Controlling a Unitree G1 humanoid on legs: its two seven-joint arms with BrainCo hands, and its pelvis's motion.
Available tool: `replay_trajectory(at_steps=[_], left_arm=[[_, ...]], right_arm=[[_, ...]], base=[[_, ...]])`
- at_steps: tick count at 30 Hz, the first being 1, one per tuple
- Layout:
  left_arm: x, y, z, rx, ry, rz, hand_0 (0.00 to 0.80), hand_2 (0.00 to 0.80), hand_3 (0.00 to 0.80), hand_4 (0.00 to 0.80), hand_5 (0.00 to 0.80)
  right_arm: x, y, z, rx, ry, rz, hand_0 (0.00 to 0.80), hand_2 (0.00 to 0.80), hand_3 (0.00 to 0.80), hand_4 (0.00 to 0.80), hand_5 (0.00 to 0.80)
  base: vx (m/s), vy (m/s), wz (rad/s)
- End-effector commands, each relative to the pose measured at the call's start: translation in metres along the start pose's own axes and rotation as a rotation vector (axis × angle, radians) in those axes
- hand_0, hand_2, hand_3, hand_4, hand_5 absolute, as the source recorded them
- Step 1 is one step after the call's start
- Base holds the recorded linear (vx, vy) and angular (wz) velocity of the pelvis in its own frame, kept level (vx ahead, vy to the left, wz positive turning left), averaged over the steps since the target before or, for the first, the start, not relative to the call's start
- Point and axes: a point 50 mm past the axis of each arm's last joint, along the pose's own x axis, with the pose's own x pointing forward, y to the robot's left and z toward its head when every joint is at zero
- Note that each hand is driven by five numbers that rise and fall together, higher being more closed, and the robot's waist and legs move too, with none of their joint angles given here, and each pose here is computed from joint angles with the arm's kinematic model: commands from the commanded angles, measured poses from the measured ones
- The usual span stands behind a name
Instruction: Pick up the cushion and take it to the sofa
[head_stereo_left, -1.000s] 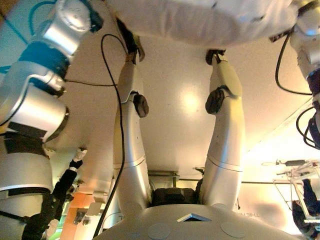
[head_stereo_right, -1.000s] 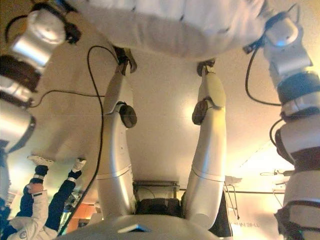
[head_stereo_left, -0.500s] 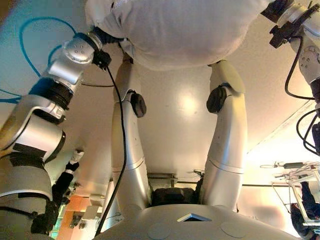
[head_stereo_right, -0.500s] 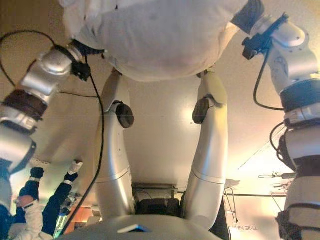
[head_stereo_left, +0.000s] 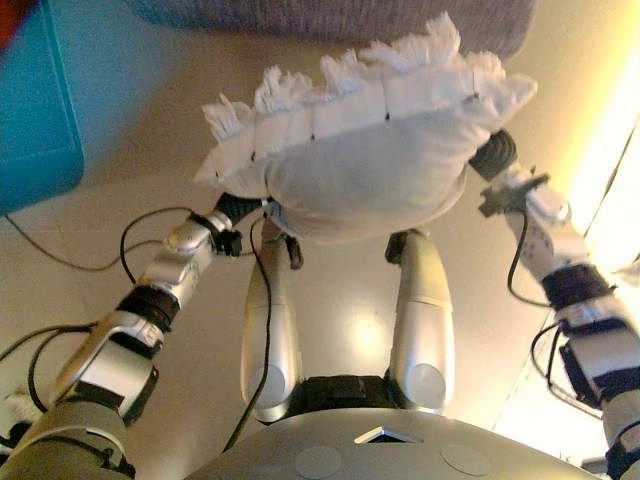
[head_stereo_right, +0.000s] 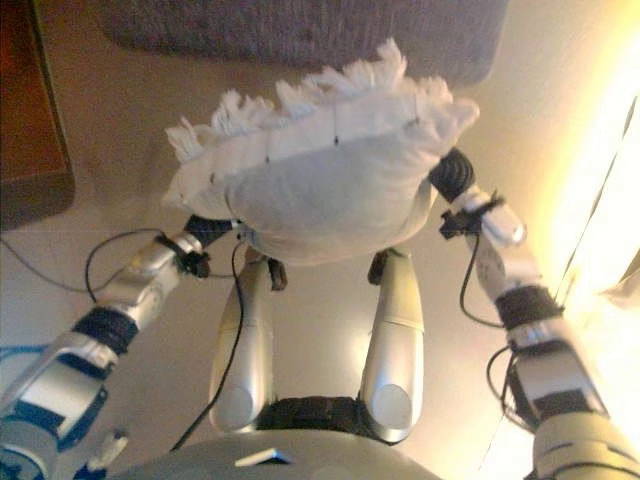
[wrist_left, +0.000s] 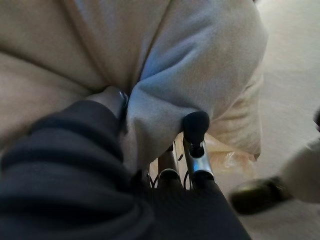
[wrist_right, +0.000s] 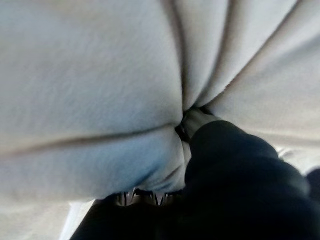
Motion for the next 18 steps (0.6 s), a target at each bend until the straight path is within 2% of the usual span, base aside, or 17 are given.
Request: replay_trajectory(at_steps=[1, 3, 7, 9, 18], left_arm=[[0.018, -0.059, 0.028, -0.034, -0.207, -0.227, 0.800, 0.800, 0.800, 0.800, 0.800], [-0.005, -0.057, 0.027, -0.100, -0.354, -0.241, 0.800, 0.800, 0.800, 0.800, 0.800], [-0.030, -0.055, 0.033, -0.150, -0.417, -0.188, 0.800, 0.800, 0.800, 0.800, 0.800], [-0.038, -0.060, 0.031, -0.200, -0.426, -0.178, 0.800, 0.800, 0.800, 0.800, 0.800], [-0.058, -0.064, 0.045, -0.273, -0.562, 0.009, 0.800, 0.800, 0.800, 0.800, 0.800]], right_arm=[[0.006, 0.052, 0.011, -0.006, -0.159, 0.236, 0.800, 0.800, 0.800, 0.800, 0.800], [-0.011, 0.059, 0.007, 0.015, -0.185, 0.208, 0.800, 0.800, 0.800, 0.800, 0.800], [-0.036, 0.064, 0.008, -0.066, -0.185, 0.170, 0.800, 0.800, 0.800, 0.800, 0.800], [-0.044, 0.069, 0.008, -0.152, -0.171, 0.138, 0.800, 0.800, 0.800, 0.800, 0.800], [-0.061, 0.085, 0.045, -0.191, -0.333, 0.077, 0.800, 0.800, 0.800, 0.800, 0.800]], base=[[0.079, -0.030, 0.12], [0.117, -0.042, 0.04], [0.128, 0.020, -0.07], [0.295, 0.056, -0.09], [0.146, 0.054, -0.01]])
